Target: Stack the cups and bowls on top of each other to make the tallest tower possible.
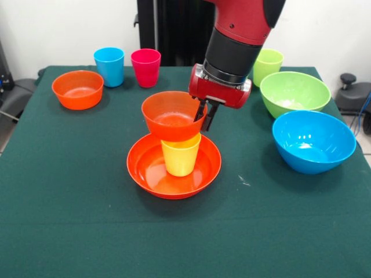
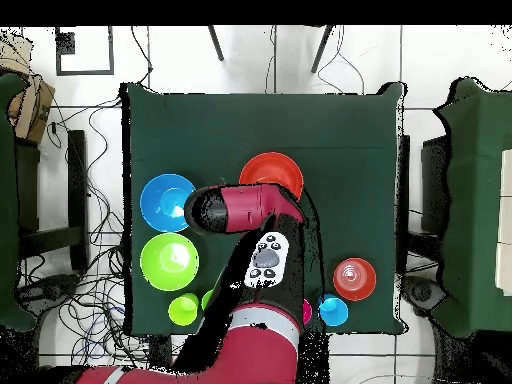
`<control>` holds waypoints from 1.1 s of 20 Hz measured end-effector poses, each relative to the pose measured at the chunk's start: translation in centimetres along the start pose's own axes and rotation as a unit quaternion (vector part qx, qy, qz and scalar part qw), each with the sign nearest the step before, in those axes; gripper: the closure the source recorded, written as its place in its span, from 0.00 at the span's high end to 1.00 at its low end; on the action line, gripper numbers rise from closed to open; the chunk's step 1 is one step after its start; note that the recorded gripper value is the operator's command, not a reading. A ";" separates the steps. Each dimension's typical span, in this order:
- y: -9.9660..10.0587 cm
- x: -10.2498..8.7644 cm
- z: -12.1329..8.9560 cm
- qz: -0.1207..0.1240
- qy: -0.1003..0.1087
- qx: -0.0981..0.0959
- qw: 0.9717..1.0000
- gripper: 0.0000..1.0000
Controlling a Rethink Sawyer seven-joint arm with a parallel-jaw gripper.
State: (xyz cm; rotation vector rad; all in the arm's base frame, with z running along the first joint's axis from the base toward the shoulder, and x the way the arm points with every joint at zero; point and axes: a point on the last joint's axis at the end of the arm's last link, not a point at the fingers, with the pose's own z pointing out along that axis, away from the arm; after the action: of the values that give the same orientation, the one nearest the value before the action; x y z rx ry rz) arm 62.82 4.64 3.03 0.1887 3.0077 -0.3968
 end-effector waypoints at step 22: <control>0.2 -0.2 -0.1 0.009 0.001 -0.004 1.000 0.00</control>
State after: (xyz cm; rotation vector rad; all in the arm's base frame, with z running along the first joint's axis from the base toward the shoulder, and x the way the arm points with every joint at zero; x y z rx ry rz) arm 63.05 4.80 3.13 0.2160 3.0066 -0.3820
